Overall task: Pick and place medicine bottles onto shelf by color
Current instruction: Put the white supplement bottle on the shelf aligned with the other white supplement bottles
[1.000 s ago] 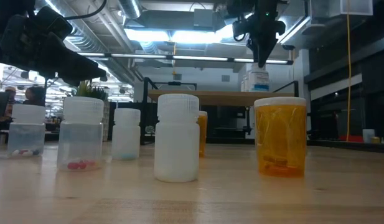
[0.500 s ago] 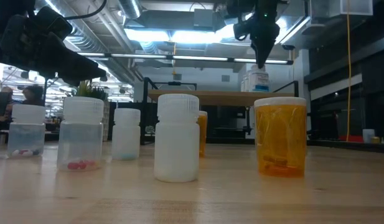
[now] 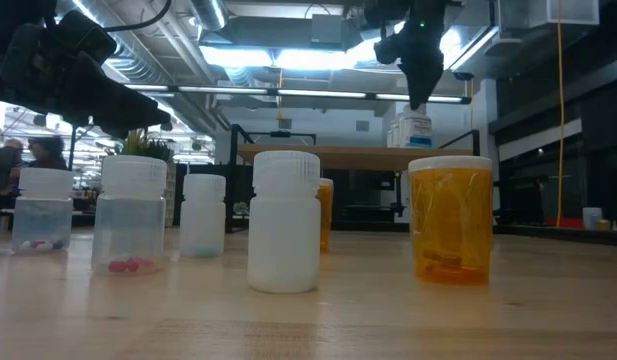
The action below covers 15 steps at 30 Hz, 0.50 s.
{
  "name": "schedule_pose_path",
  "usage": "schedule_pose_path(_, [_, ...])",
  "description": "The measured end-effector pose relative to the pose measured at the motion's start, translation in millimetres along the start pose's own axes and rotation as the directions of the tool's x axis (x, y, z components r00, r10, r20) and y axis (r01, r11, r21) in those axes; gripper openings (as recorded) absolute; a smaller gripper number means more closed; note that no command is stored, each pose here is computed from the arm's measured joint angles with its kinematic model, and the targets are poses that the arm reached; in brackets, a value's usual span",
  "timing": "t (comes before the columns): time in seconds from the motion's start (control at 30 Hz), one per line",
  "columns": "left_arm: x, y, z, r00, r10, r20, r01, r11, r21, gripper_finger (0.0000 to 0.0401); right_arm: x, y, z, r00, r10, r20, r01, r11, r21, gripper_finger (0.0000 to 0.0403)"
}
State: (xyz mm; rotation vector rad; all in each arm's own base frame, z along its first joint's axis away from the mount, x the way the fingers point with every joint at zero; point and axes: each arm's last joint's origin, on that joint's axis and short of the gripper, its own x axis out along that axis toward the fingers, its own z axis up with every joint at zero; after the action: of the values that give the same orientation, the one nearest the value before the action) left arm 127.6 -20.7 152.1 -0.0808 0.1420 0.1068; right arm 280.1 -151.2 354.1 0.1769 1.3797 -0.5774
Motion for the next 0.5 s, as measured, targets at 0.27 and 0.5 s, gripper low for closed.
schedule_pose_path(0.27, [0.0,0.0,0.0,1.0,0.0,0.0,0.0,1.0,0.0,0.0165,0.0,0.0,0.0,1.0,0.0,0.0,0.0,0.992,0.129,0.022])
schedule_pose_path(0.5, [0.0,0.0,-0.1,1.0,0.0,0.0,0.0,1.0,0.0,0.0165,0.0,0.0,-0.3,1.0,0.0,-0.003,0.001,0.967,0.254,0.022])
